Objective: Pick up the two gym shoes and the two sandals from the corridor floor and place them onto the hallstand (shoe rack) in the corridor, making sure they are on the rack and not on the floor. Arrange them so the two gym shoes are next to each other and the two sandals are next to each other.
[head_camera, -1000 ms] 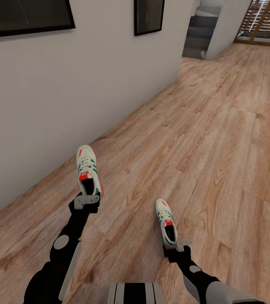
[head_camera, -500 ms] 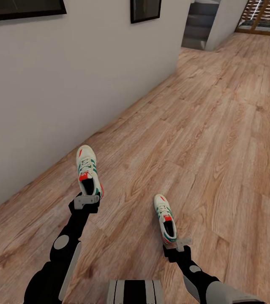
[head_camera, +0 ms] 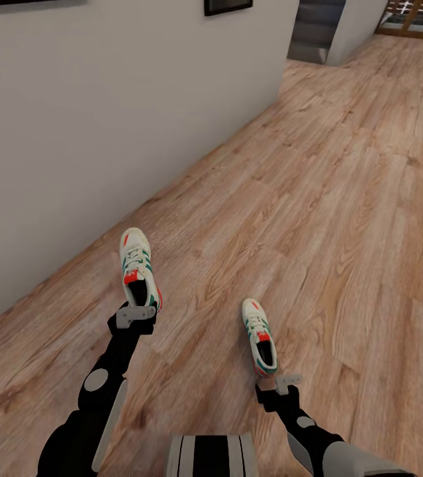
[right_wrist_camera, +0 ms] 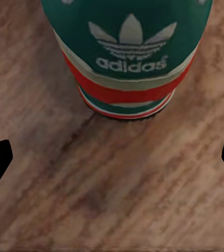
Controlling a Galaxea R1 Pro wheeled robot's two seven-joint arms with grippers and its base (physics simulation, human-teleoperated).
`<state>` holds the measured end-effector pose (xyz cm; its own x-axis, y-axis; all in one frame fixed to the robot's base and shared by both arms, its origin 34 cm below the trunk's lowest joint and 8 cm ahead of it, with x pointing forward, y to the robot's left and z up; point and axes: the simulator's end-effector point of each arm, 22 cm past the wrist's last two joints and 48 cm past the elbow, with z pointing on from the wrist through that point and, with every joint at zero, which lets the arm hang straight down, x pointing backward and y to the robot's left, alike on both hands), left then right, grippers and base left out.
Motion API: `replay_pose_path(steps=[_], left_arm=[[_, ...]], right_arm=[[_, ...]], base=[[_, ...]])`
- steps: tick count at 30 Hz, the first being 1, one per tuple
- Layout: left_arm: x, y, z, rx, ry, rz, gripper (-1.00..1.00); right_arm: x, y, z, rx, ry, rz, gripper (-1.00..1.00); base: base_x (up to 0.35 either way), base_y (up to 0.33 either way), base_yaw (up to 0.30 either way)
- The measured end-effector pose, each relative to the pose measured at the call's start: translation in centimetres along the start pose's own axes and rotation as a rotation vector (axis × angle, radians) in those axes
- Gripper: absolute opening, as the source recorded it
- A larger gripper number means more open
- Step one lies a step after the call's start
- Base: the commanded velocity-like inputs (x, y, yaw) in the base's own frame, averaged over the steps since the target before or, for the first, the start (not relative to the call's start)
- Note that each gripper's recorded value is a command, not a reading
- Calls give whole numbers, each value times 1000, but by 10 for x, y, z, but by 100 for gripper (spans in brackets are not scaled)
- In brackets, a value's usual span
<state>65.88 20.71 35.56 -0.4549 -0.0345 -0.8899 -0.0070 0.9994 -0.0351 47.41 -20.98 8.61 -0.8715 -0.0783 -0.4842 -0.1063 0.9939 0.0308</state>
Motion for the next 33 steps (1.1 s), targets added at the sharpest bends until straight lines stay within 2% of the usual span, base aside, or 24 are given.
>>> replay_pose_path(steps=[11, 27, 33], left_arm=[[6, 0, 1, -1, 10, 1, -100], [6, 0, 1, 0, 9, 1, -100], [6, 0, 1, -1, 10, 1, -100]], right_arm=[[6, -1, 2, 1, 10, 1, 100], [6, -2, 1, 5, 10, 9, 100], [5, -5, 2, 16, 9, 36, 100]], base=[[2, 0, 0], [107, 0, 0], [112, 0, 0]])
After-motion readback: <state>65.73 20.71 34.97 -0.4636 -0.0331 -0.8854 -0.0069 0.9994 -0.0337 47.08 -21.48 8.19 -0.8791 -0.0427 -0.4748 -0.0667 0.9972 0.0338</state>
